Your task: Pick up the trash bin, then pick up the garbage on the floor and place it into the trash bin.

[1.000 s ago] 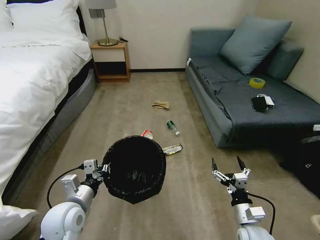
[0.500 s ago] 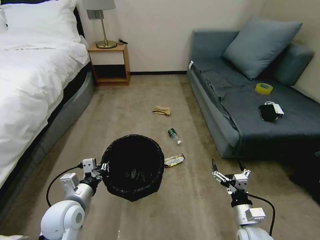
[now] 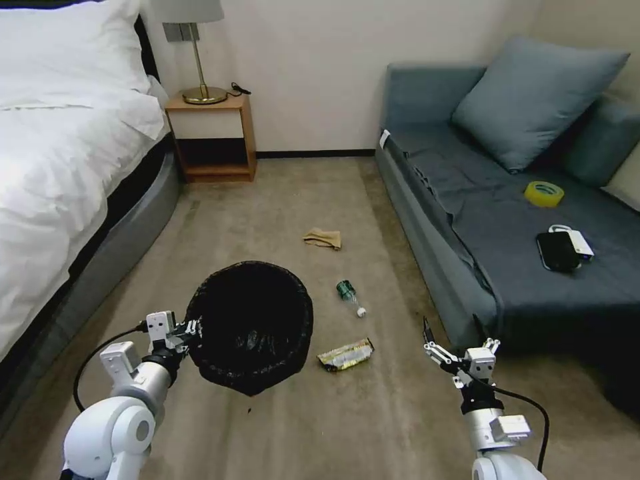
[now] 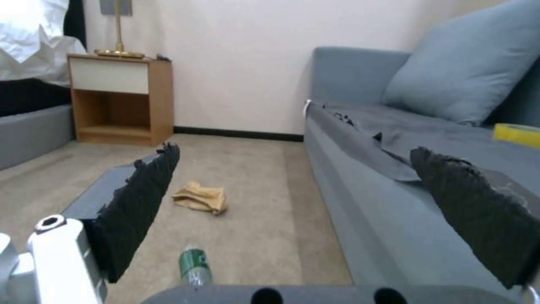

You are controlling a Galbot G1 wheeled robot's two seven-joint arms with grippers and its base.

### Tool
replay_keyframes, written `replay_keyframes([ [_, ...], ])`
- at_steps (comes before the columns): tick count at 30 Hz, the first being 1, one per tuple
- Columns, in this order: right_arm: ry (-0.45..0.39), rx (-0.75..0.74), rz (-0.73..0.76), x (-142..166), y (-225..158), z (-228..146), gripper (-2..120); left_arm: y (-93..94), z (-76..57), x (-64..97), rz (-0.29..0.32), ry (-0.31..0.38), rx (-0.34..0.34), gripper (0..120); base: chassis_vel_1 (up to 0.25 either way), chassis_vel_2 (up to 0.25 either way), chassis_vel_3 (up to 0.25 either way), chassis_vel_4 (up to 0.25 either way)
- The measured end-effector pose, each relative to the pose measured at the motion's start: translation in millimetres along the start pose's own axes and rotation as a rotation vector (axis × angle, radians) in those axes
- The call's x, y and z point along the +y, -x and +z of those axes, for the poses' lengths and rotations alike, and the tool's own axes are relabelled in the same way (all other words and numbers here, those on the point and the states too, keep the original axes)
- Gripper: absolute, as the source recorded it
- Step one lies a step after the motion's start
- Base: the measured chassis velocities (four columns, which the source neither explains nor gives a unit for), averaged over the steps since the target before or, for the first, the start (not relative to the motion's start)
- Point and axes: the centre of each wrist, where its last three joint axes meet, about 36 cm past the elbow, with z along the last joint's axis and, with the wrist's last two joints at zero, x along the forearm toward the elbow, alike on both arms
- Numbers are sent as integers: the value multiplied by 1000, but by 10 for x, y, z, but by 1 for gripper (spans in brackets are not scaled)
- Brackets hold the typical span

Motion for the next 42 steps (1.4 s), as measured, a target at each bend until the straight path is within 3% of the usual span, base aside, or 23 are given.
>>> replay_keyframes([
  [23, 35, 32, -72, 206, 110, 147, 100, 3, -62, 85, -17, -10, -16, 4, -136, 129, 132, -142],
  [24, 81, 73, -100, 302, 150, 173, 100, 5, -69, 87, -16, -14, -14, 4, 0, 0, 0, 0],
  [26, 81, 73, -100, 302, 150, 173, 100, 5, -69, 87, -16, -14, -14, 4, 0, 0, 0, 0],
  [29, 187, 172, -115, 434, 188, 190, 100, 11, -83, 89, -11, -21, -13, 4, 0, 0, 0, 0],
  [30, 187, 172, -115, 434, 188, 190, 100, 11, -83, 89, -11, -21, -13, 4, 0, 0, 0, 0],
  [32, 372, 328, -93, 644, 275, 179, 100, 39, -85, 122, -11, -29, -9, 4, 0, 0, 0, 0],
  [33, 372, 328, -93, 644, 275, 179, 100, 39, -85, 122, -11, -29, -9, 4, 0, 0, 0, 0],
  [35, 502, 493, -60, 798, 389, 140, 100, 60, -87, 166, -16, -33, -5, 4, 0, 0, 0, 0],
  [37, 542, 547, -47, 834, 426, 125, 100, 67, -88, 184, -18, -33, -3, 4, 0, 0, 0, 0],
  [39, 645, 740, 0, 909, 587, 49, 100, 84, -96, 230, -21, -35, 3, 4, 0, 0, 0, 0],
  [42, 662, 804, 11, 918, 645, 23, 100, 92, -98, 246, -23, -35, 5, 4, 0, 0, 0, 0],
])
